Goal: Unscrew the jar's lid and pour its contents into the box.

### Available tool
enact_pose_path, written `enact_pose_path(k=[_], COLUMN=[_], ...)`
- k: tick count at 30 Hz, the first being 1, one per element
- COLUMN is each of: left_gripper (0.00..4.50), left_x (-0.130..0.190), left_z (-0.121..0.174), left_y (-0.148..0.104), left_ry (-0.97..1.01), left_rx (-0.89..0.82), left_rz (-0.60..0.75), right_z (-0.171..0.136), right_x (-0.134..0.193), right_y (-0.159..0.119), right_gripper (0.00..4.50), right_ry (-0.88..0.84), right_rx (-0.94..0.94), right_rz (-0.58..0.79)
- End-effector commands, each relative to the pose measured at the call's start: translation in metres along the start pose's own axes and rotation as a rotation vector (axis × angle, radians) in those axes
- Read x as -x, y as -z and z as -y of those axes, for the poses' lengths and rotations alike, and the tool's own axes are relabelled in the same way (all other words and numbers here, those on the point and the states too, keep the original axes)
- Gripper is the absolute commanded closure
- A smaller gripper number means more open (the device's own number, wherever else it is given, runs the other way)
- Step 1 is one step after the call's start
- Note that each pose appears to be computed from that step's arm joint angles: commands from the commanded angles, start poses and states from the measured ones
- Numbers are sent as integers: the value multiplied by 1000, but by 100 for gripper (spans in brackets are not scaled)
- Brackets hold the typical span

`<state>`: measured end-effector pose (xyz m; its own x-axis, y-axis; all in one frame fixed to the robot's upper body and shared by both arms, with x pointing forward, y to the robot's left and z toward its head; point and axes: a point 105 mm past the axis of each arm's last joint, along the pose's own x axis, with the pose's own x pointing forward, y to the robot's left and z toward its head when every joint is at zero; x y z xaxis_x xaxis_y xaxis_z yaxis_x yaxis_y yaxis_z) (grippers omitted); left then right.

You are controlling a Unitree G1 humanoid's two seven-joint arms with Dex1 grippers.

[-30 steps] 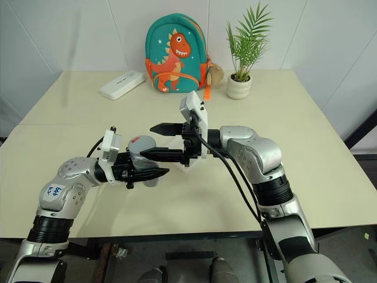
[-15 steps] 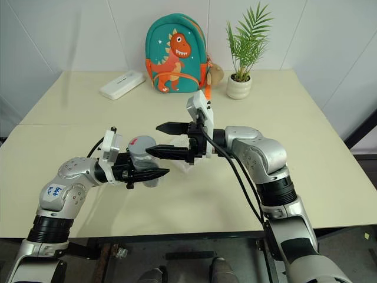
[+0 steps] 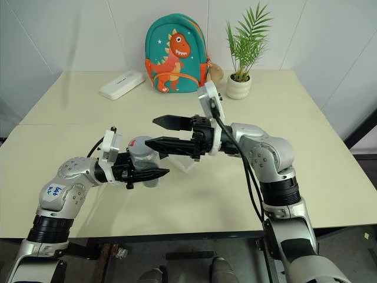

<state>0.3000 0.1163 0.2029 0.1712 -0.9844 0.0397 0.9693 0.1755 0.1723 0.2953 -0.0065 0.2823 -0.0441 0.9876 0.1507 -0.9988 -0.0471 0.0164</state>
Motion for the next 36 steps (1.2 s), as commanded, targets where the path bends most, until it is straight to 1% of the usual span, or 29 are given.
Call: enact_pose_path(k=[1,4,7,13,23,26,30,32,34,36], left_gripper=[240,240,240,240,240,240,240,240,240,240], left_x=[-1,-2,-3,-3,-3,-3,-2,-2,-2,-2], left_z=[2,3,3,4,4,5,5,5,5,5], left_y=[-13,-13,-13,-12,-12,-12,-12,-12,-12,-12], left_ry=[17,21,23,22,19,17,15,14,12,11], left_rx=[-54,-52,-50,-50,-52,-52,-51,-51,-50,-50], left_rz=[19,21,21,23,26,27,27,27,26,25], right_z=[-4,-2,-9,-11,-4,-3,-5,-5,-6,-11], right_x=[-14,-21,-27,-30,-32,-32,-33,-33,-32,-29], right_y=[-1,4,5,14,11,8,5,4,-5,-26], right_gripper=[3,3,3,3,3,61,192,194,194,194], right_ry=[-7,4,-37,-51,-27,-21,-37,-32,-35,-63], right_rx=[60,75,77,84,93,89,73,54,3,-75], right_rz=[-39,-67,-72,-107,-94,-75,-53,-40,26,140])
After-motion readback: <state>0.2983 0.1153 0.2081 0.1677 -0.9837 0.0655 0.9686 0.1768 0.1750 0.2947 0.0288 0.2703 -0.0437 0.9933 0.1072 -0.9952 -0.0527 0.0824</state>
